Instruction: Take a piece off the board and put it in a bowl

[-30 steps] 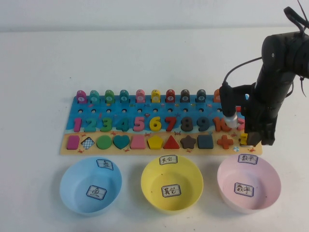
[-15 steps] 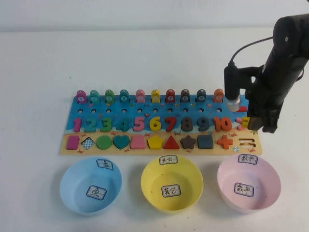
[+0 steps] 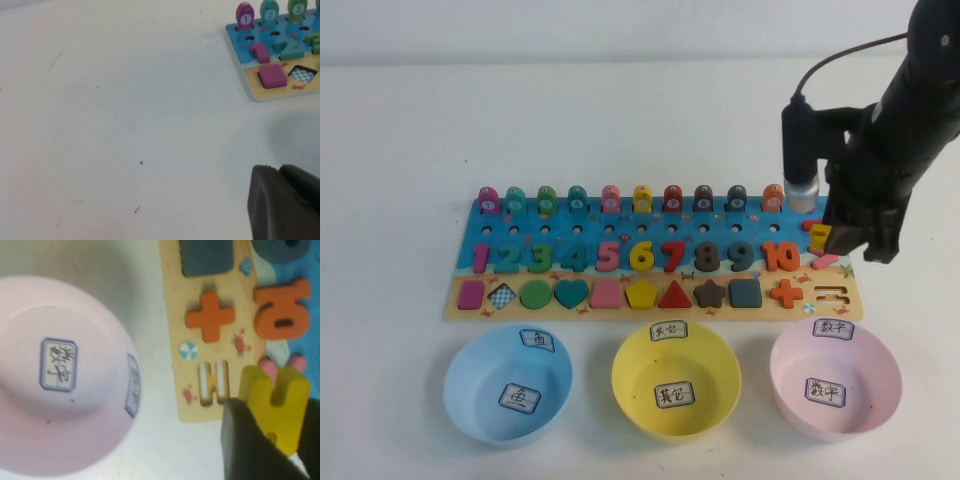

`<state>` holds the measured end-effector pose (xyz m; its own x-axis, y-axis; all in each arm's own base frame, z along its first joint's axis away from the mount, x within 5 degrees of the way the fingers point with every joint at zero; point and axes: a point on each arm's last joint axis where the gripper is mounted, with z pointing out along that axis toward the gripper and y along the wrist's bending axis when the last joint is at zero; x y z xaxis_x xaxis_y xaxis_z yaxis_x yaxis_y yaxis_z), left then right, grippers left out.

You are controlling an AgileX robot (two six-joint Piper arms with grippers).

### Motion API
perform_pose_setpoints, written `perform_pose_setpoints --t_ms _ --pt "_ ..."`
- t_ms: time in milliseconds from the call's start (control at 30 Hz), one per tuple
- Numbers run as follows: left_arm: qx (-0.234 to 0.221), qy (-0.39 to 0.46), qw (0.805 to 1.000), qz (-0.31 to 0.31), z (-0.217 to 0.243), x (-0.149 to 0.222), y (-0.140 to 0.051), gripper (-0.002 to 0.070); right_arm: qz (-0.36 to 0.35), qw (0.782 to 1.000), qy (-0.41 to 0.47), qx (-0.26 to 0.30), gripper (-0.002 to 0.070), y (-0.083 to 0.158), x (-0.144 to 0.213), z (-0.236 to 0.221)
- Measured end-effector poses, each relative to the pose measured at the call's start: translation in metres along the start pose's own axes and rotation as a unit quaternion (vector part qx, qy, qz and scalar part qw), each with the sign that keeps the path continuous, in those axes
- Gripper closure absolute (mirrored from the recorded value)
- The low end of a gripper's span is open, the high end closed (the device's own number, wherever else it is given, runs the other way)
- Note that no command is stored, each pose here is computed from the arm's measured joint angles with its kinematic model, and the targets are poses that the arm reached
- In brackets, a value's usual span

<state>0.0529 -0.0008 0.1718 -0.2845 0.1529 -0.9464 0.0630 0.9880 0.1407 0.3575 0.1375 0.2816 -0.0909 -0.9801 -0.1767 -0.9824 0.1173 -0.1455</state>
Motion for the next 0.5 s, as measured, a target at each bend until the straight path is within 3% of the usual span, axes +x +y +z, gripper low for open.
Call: perform_pose_setpoints --t_ms 500 --pt "0.000 0.000 1.000 0.000 0.000 0.000 0.000 0.0680 -0.140 0.990 -0.024 -0.023 0.0487 0.082 -0.108 0.007"
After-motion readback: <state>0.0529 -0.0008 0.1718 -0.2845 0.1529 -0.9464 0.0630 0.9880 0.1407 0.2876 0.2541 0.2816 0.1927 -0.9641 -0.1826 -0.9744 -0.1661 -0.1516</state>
